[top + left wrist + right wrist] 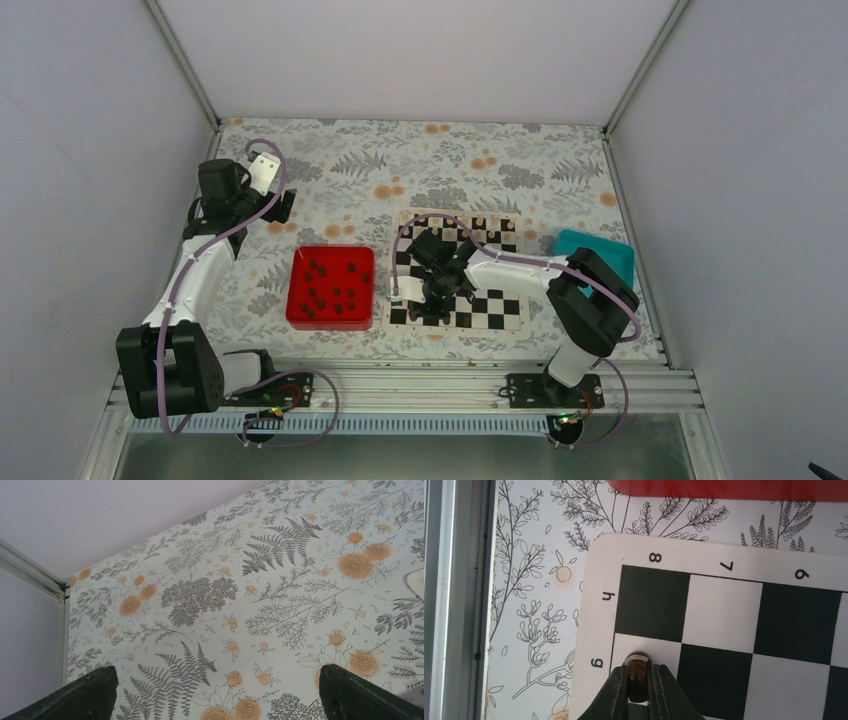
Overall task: Set up the chess pieces on the board
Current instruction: Place the chess piece on the chessboard, then pick up the chess piece from the storage box.
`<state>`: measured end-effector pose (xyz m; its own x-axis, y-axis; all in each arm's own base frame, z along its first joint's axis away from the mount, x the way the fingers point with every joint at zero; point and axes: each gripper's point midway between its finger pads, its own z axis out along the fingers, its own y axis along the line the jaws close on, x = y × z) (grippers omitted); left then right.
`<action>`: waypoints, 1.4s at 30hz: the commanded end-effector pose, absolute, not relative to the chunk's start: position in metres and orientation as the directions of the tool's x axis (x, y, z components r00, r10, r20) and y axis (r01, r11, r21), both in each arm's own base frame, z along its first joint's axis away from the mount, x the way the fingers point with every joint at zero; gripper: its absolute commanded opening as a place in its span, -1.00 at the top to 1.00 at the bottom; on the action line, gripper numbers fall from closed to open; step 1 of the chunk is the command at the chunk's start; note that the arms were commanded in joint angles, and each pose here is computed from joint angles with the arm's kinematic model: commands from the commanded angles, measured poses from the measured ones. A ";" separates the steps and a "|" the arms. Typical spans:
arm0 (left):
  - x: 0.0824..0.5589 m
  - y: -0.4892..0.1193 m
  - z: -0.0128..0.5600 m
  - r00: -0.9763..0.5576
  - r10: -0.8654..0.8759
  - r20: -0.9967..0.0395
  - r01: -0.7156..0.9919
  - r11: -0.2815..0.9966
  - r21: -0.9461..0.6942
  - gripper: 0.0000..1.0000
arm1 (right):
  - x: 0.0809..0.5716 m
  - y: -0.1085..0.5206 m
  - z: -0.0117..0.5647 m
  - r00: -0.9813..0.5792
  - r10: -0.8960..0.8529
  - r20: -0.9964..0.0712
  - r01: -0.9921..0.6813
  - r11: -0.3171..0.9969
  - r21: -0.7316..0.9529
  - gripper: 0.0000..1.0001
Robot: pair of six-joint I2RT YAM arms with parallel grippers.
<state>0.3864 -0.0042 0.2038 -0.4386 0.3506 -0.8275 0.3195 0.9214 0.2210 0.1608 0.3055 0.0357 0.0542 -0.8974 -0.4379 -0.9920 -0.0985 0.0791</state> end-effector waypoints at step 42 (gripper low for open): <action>0.385 -0.002 0.210 -0.421 0.348 -0.838 0.302 0.925 0.232 -1.00 | 0.260 0.473 0.097 0.079 -0.836 -0.543 -0.986 0.015 -0.165 0.39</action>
<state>0.3855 -0.0036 0.2009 -0.4446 0.3504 -0.8244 0.3179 0.9221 0.2205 0.2399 0.4574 0.1070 0.1187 -0.8176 -0.5634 -0.9908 -0.0605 -0.1210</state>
